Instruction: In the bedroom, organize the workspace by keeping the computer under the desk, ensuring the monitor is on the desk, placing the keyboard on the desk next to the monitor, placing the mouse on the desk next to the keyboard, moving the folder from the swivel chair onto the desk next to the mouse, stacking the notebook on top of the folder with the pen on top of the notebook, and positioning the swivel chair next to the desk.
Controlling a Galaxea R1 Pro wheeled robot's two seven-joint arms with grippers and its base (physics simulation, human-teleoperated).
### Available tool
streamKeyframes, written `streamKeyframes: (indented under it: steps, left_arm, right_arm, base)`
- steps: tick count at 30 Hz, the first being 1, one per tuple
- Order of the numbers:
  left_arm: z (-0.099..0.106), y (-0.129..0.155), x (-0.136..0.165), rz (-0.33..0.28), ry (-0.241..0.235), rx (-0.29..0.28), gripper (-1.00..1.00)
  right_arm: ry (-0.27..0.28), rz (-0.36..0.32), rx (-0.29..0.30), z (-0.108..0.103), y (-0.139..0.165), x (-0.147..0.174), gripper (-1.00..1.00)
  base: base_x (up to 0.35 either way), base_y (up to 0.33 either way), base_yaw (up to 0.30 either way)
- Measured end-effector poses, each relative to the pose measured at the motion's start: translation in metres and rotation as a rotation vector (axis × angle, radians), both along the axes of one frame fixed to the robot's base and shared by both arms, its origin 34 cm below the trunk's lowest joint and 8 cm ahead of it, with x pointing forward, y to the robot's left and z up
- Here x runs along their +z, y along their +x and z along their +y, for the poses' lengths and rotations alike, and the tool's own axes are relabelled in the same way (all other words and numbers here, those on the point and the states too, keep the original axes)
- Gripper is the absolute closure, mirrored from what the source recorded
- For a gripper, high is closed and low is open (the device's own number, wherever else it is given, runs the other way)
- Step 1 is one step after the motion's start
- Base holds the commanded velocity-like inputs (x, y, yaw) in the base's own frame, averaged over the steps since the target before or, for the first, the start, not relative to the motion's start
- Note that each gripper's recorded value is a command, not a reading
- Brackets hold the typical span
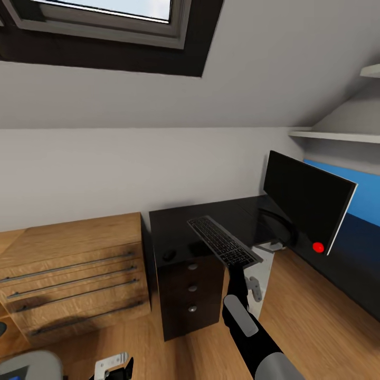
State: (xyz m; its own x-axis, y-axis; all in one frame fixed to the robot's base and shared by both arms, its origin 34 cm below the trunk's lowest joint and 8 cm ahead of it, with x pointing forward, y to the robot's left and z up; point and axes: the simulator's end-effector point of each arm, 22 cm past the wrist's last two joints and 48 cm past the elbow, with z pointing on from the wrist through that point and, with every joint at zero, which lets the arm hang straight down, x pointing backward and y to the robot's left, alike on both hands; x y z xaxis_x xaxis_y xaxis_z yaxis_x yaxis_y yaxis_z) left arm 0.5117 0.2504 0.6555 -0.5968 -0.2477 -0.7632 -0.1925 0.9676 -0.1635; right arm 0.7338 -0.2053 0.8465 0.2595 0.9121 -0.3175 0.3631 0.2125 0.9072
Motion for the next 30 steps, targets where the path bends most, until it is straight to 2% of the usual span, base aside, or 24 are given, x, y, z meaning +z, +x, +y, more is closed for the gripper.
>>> streamKeyframes:
  steps: [23,30]
  left_arm:
    - [-0.002,-0.002,-0.039,0.000,-0.001,-0.003,-1.00]
    - [-0.002,-0.002,-0.039,0.000,-0.002,-0.003,-1.00]
  right_arm:
    - [0.003,0.005,0.014,0.003,-0.001,-0.040,1.00]
    - [0.004,0.009,0.025,0.005,0.000,-0.041,1.00]
  base:
    - [0.000,0.000,0.000]
    - [0.000,0.000,0.000]
